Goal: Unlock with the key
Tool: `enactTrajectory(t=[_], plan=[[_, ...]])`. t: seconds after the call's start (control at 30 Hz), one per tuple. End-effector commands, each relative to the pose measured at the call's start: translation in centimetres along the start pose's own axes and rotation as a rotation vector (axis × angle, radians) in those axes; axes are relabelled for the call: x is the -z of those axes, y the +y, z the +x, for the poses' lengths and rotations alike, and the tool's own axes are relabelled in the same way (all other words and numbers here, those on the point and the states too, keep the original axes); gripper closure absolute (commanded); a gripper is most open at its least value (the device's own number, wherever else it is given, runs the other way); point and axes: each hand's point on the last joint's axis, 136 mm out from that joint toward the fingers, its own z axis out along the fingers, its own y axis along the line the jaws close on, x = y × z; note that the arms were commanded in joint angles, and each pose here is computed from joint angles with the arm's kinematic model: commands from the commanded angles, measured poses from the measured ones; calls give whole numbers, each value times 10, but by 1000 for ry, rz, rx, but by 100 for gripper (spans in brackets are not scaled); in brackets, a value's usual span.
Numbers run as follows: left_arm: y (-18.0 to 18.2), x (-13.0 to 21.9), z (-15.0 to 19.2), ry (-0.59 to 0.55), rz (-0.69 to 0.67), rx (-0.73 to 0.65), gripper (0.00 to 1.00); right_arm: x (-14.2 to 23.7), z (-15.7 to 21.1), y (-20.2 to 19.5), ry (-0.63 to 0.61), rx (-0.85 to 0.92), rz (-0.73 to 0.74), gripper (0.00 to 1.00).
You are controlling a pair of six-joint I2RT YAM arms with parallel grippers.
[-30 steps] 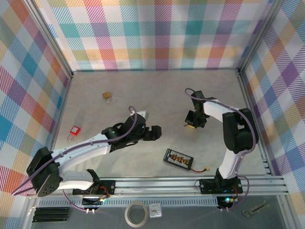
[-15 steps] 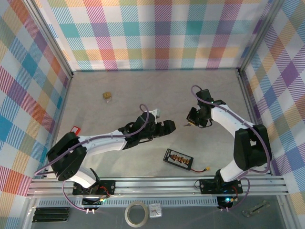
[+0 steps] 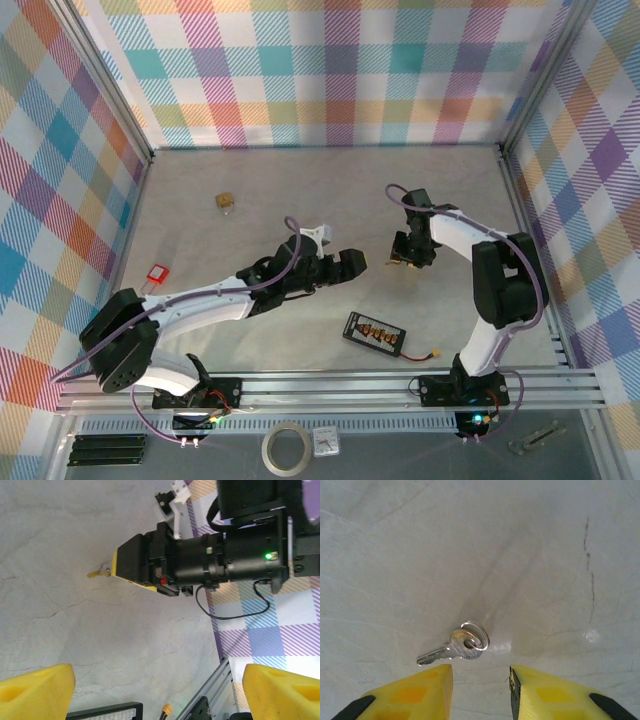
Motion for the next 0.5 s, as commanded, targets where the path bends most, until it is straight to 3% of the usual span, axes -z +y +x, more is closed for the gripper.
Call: enactTrajectory(t=[0.0, 0.47], plan=[[10, 9, 10, 17, -45, -42, 13, 3, -18, 4, -44, 92, 11, 64], [16, 27, 7, -3, -93, -72, 10, -12, -21, 8, -6, 160, 15, 64]])
